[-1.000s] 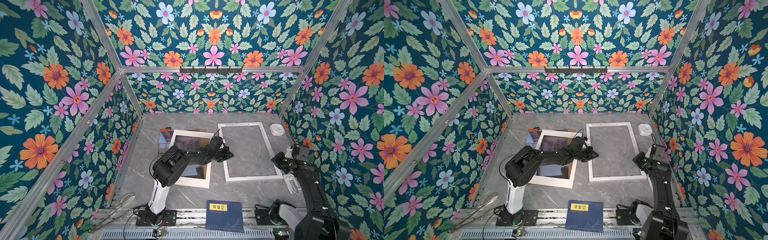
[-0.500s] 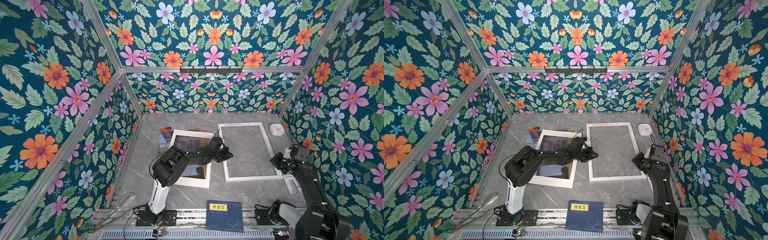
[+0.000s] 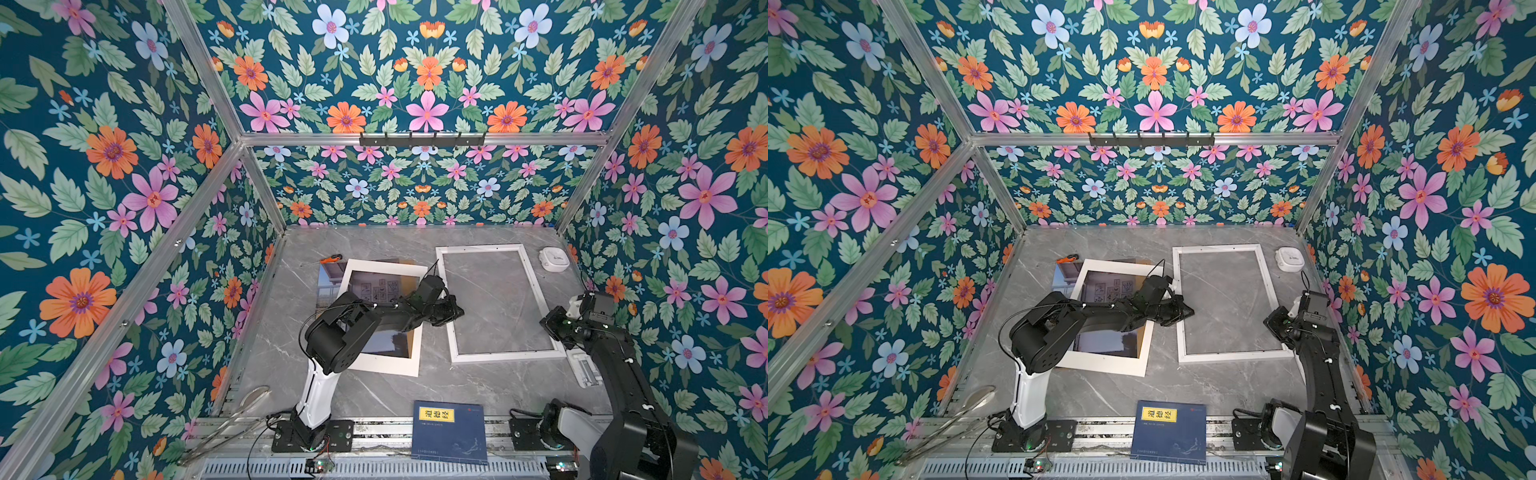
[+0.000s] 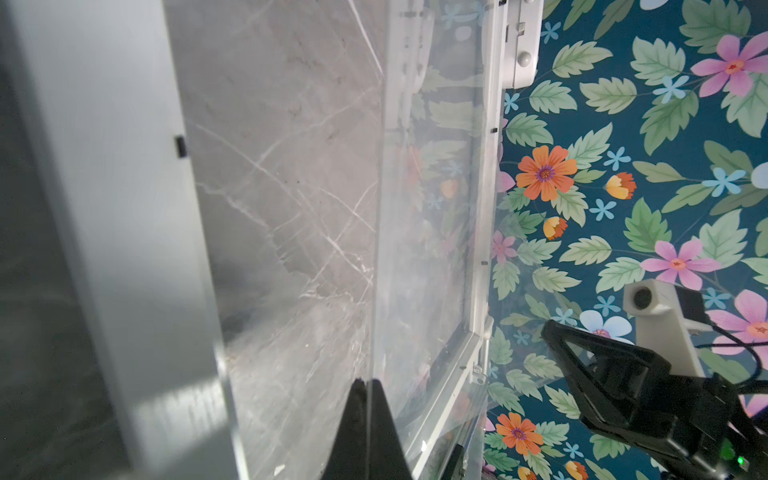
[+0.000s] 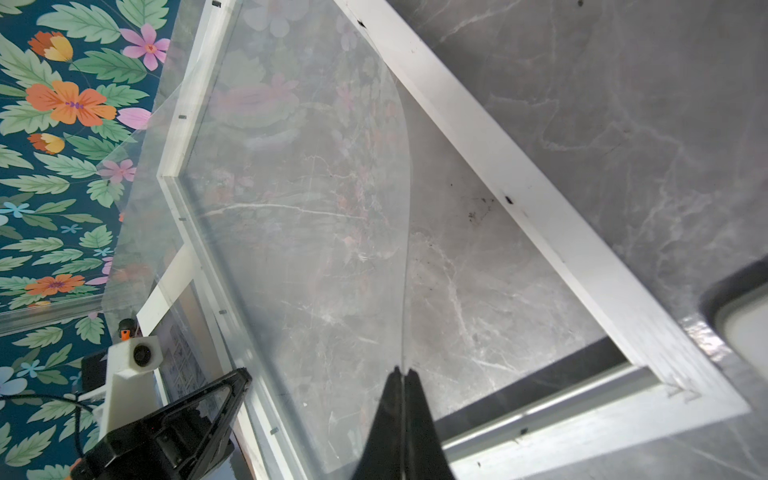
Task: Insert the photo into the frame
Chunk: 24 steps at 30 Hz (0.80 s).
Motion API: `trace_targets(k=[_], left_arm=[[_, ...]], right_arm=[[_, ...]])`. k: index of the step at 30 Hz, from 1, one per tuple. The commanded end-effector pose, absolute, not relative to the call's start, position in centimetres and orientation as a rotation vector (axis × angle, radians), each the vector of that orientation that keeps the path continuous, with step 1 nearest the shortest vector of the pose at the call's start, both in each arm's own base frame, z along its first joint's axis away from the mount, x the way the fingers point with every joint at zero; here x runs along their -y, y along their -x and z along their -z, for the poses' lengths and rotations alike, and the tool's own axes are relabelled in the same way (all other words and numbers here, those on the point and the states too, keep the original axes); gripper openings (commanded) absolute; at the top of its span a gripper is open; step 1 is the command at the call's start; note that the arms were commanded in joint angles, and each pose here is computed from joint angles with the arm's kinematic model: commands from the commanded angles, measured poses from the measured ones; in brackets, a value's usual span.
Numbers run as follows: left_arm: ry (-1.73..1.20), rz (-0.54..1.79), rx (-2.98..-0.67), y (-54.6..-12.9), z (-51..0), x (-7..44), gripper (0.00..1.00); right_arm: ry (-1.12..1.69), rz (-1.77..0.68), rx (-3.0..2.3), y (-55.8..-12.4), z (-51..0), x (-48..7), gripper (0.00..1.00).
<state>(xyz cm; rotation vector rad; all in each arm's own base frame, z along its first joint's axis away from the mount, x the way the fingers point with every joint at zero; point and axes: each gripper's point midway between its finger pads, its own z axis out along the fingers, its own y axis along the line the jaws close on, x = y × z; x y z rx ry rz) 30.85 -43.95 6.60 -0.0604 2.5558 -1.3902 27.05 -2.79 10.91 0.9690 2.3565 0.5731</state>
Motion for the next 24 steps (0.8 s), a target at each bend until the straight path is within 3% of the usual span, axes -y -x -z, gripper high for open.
trace_targets(k=[1,18,21,24], left_arm=[[0.043,1.399,-2.511,-31.5,-7.2,44.3,0.0],[0.072,1.482,-2.488,-31.4,-7.8,45.0,0.0],[0.077,1.474,-2.499,-31.3,-7.3,45.0,0.0],[0.083,1.466,-2.508,-31.3,-7.0,44.9,0.0]], right_arm=[[-0.971,-0.554,-2.35,-27.1,-10.9,3.1,0.0],[-1.014,-0.485,-2.372,-27.0,-10.5,4.0,0.0],[-1.02,-0.474,-2.373,-26.9,-10.6,4.1,0.11],[-1.025,-0.438,-2.37,-26.7,-10.9,4.5,0.3]])
